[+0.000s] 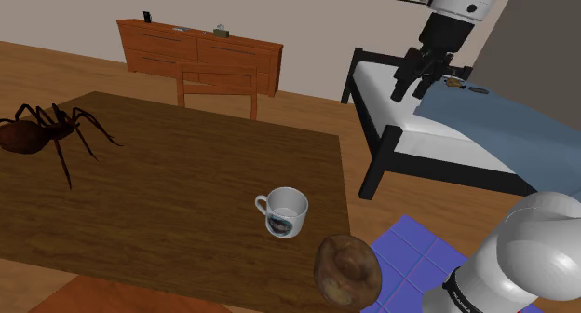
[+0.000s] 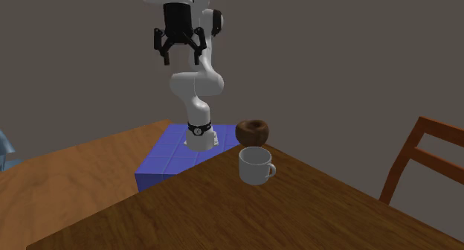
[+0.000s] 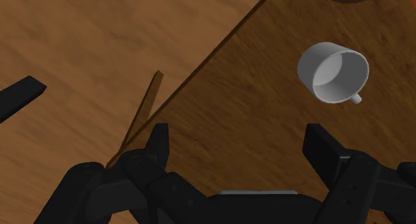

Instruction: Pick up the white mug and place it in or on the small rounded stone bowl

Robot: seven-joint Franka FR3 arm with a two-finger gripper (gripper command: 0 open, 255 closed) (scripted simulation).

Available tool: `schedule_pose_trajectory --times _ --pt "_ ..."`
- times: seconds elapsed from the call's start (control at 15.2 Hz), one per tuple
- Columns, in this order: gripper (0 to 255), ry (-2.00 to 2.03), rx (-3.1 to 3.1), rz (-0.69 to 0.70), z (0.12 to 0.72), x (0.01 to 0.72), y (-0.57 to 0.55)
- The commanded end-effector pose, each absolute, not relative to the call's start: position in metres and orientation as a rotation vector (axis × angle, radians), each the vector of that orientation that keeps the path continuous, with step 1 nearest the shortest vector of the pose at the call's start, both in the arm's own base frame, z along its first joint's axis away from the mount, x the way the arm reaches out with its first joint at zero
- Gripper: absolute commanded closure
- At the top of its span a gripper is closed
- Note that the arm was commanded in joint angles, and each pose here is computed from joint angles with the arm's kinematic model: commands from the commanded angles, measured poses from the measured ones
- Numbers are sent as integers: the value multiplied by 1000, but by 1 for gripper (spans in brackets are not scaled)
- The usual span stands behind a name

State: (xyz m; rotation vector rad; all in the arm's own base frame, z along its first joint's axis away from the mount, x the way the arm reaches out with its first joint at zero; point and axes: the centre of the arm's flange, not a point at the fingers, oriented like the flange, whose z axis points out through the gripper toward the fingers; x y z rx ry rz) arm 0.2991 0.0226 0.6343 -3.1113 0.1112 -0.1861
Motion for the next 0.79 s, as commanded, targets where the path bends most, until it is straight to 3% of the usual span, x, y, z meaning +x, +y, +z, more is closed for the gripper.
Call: schedule_pose_trajectory --times 0.0,0.73 --pt "0 111 -3111 -186 634 299 23" --pt "0 77 -3099 -146 519 341 99"
